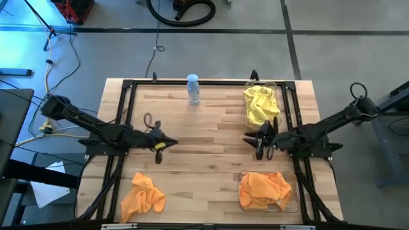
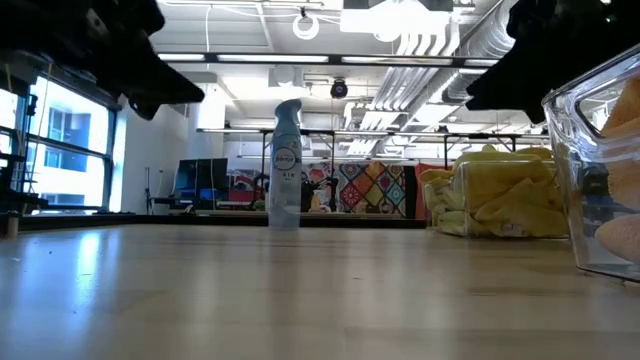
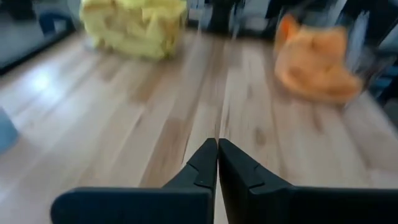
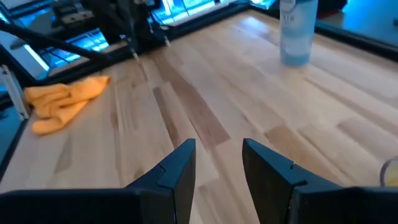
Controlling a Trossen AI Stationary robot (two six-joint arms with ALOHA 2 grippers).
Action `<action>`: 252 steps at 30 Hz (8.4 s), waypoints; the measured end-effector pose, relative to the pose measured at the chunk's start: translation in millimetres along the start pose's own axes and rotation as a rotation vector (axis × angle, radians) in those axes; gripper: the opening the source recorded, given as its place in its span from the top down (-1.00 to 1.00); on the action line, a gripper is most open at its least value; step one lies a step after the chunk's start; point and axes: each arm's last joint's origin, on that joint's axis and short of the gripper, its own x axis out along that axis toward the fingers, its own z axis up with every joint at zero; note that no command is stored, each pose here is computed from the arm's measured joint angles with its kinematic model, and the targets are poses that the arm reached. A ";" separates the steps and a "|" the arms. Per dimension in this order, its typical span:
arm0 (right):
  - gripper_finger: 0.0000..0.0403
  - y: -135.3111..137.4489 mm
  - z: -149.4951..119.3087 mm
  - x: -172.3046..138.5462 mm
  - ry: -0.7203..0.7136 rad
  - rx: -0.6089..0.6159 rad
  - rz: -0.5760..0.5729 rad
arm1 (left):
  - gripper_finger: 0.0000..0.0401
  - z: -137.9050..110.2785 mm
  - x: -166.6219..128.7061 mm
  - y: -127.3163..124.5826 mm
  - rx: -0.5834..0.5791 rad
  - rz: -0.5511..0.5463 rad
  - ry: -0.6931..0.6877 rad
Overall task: Sort microfiber towel by color & place in baskets
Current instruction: Put the orange microfiber cloth into the bottom transparent bin
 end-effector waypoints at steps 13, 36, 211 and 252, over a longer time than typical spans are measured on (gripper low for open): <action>0.36 7.7 -17.7 13.8 0.078 -0.011 -0.034 | 1.00 26.8 35.8 -49.1 -0.063 0.122 0.510; 0.36 8.8 -14.8 13.3 0.060 -0.030 -0.021 | 0.48 -9.9 28.9 -56.9 -0.678 0.363 0.907; 1.00 226.3 115.9 -96.5 0.766 0.289 -0.203 | 0.51 1.1 18.6 36.1 -0.055 -0.034 0.281; 1.00 213.2 -55.8 -35.5 0.932 0.415 -0.716 | 0.51 2.4 18.3 31.5 -0.098 -0.050 0.265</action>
